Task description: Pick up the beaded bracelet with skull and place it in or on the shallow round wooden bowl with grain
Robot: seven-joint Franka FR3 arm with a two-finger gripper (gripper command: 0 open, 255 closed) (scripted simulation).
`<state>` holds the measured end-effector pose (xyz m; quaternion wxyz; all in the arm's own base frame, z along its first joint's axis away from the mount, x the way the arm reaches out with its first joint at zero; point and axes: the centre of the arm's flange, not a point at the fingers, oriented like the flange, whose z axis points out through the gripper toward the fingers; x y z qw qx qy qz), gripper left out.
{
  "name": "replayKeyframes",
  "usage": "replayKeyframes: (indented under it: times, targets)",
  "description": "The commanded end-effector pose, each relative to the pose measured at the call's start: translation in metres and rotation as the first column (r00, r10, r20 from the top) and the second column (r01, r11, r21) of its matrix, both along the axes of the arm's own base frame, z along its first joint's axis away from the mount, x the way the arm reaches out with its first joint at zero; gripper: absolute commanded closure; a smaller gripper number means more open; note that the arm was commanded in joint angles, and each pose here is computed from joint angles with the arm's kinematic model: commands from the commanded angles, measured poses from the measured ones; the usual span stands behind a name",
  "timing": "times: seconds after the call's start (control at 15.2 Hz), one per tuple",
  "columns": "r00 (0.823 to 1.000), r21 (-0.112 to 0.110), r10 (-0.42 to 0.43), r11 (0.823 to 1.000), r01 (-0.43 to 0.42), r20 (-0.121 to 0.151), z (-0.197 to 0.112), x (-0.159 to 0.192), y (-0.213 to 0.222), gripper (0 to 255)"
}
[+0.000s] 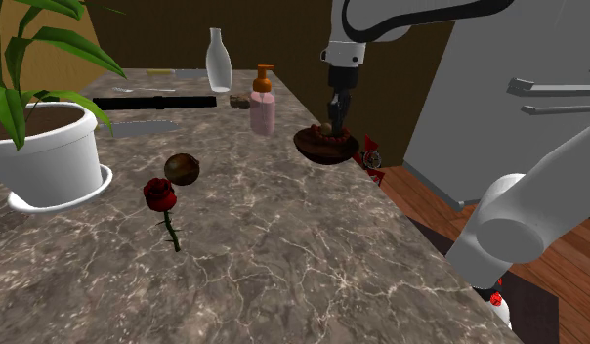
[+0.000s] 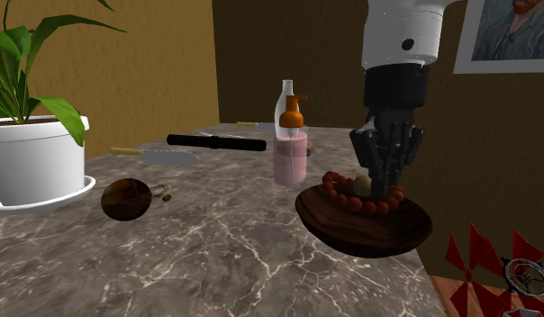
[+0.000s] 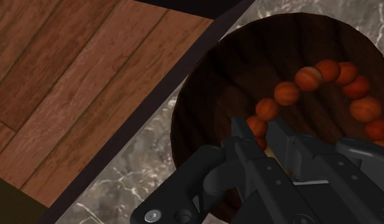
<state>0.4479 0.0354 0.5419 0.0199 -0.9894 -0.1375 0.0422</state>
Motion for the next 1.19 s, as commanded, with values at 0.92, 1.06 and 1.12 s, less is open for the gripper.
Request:
replayKeyframes:
  times: [0.92, 1.06, 1.12]
  targets:
    - [1.0, 0.0, 0.0, 1.0, 0.0, 0.0, 0.049, 0.004, -0.002, 0]
    - [1.0, 0.0, 0.0, 1.0, 0.0, 0.0, 0.049, 0.004, -0.002, 0]
    - [1.0, 0.0, 0.0, 1.0, 0.0, 0.0, 0.049, 0.004, -0.002, 0]
